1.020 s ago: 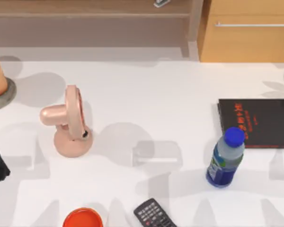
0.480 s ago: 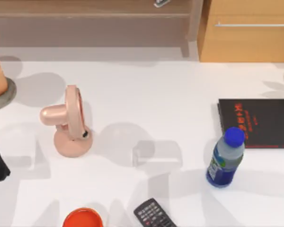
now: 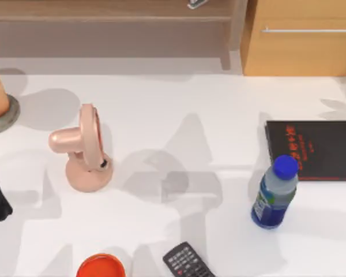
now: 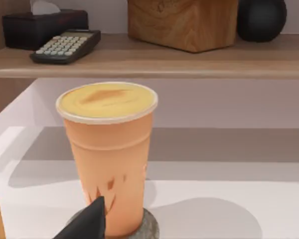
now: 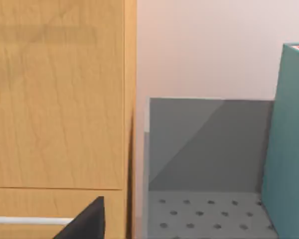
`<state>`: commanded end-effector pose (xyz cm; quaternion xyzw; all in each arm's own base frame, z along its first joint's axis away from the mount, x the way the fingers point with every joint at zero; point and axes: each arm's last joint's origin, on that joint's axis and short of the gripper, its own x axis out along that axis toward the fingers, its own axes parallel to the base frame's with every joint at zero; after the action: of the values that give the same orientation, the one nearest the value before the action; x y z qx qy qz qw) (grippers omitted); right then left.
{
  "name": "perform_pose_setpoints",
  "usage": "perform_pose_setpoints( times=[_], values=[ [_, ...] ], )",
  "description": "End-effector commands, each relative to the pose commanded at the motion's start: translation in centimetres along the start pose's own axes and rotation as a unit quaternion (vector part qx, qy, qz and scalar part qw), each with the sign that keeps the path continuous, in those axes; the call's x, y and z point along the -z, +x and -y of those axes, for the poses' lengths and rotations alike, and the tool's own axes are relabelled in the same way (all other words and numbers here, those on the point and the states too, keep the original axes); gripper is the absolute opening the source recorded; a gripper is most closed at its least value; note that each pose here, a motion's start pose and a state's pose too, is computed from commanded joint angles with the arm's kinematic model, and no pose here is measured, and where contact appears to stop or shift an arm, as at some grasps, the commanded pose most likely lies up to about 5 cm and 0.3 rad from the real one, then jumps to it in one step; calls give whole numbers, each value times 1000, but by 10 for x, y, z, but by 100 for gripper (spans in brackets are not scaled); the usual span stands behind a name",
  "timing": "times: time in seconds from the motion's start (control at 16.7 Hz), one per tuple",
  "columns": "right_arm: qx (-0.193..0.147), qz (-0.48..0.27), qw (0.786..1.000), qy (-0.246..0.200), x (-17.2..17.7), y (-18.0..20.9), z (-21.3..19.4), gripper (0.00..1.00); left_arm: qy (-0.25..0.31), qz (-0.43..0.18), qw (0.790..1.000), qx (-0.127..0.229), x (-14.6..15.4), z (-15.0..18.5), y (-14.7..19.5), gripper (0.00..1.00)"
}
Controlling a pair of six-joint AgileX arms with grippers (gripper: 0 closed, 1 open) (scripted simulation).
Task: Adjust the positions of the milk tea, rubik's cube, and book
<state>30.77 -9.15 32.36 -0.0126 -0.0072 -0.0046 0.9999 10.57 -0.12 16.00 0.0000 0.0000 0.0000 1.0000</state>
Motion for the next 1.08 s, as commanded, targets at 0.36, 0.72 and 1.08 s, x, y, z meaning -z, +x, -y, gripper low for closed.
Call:
perform_pose_setpoints(
  times=[0.36,0.72,1.08],
  values=[
    [-1,-13,1000,3,55,101,79,100,0,0,1000,0,0,0,0,100],
    [-1,-9,1000,2,79,124,107,100,0,0,1000,0,0,0,0,100],
    [-1,-10,1000,2,79,130,106,100,0,0,1000,0,0,0,0,100]
  ],
)
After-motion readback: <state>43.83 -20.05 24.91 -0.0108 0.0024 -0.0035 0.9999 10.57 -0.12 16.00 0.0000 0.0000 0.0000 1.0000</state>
